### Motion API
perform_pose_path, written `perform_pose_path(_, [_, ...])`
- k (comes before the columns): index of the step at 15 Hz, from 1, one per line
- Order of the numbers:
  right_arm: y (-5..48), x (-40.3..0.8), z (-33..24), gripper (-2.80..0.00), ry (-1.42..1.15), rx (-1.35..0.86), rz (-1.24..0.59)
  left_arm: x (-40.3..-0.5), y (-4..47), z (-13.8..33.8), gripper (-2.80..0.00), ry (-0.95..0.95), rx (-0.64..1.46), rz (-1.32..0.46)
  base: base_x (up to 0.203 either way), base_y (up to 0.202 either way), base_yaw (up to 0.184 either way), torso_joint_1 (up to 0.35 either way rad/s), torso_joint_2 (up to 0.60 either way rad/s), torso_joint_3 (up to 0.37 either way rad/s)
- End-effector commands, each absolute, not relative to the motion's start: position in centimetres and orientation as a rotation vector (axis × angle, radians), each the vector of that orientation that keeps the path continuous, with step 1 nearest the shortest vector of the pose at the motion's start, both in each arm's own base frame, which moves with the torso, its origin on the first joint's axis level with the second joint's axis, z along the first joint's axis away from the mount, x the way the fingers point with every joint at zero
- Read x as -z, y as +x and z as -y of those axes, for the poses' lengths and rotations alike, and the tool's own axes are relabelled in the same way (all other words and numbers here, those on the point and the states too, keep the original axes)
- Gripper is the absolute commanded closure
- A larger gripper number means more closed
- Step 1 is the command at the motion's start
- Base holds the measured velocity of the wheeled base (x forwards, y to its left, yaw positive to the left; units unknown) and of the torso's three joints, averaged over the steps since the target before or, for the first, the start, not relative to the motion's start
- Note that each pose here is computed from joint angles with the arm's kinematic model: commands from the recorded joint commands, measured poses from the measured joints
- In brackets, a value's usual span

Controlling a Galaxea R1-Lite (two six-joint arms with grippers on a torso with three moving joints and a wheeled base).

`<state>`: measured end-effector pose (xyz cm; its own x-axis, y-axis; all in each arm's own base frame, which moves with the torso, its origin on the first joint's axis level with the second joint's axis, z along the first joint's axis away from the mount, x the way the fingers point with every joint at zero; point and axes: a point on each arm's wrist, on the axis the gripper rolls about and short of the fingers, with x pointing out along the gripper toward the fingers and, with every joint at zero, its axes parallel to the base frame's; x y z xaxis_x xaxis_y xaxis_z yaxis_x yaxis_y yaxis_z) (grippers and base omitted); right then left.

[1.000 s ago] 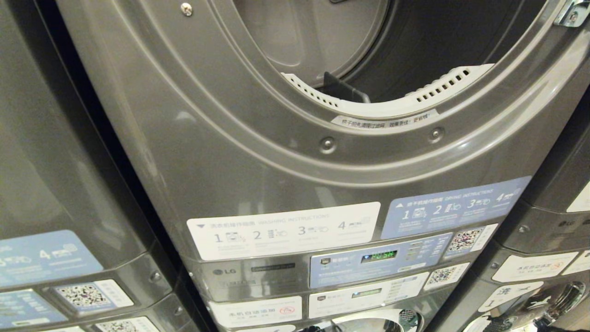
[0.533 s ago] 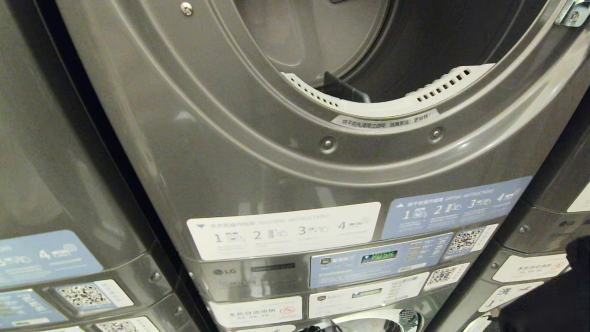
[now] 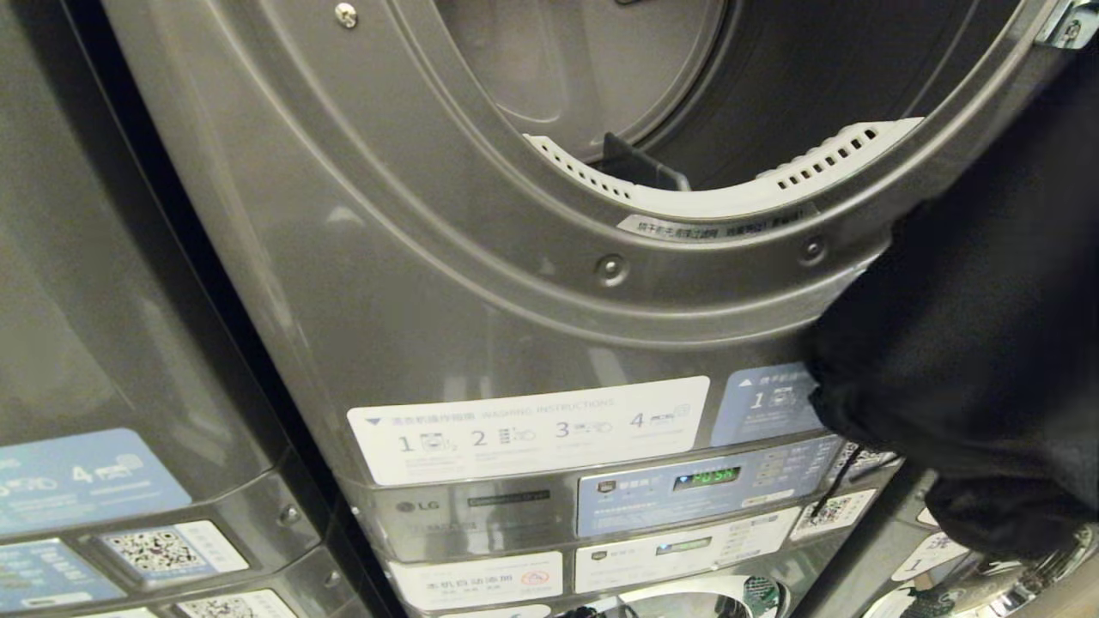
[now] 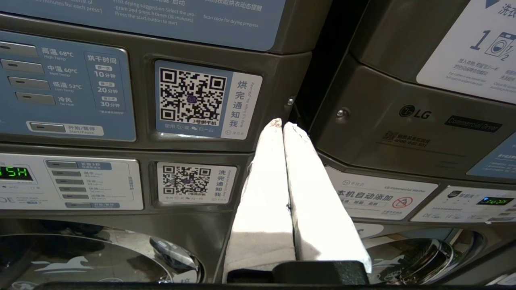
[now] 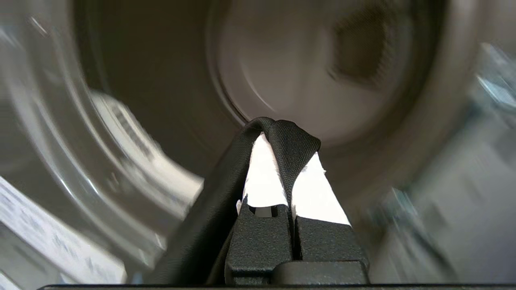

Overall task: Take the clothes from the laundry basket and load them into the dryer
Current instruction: Put the clothes in the dryer

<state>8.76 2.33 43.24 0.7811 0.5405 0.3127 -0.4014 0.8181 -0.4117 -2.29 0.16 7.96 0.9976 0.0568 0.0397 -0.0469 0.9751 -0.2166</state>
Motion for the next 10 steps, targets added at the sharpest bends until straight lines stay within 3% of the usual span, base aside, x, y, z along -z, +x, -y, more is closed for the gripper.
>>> perform_pose_path(1, [12.5,-44.1,-4.1,0.00,-0.318,-0.607,0.420,-7.1,-2.1,-0.2,0.00,-0.218,-0.057,0.016,0.000,0.000,0.000,0.000,0.00,0.000])
perform_pose_path(6, [16.2,-44.6,-9.7,0.00,-0.301,-0.687,0.421,-7.1,-2.1,-0.2,0.00,-0.221,-0.059,0.016,0.000,0.000,0.000,0.000,0.00,0.000])
perform_pose_path(10, [20.7,-46.9,-13.5,0.00,-0.227,-0.470,0.582,-7.1,-2.1,-0.2,0.00,-0.221,-0.059,0.016,0.000,0.000,0.000,0.000,0.00,0.000])
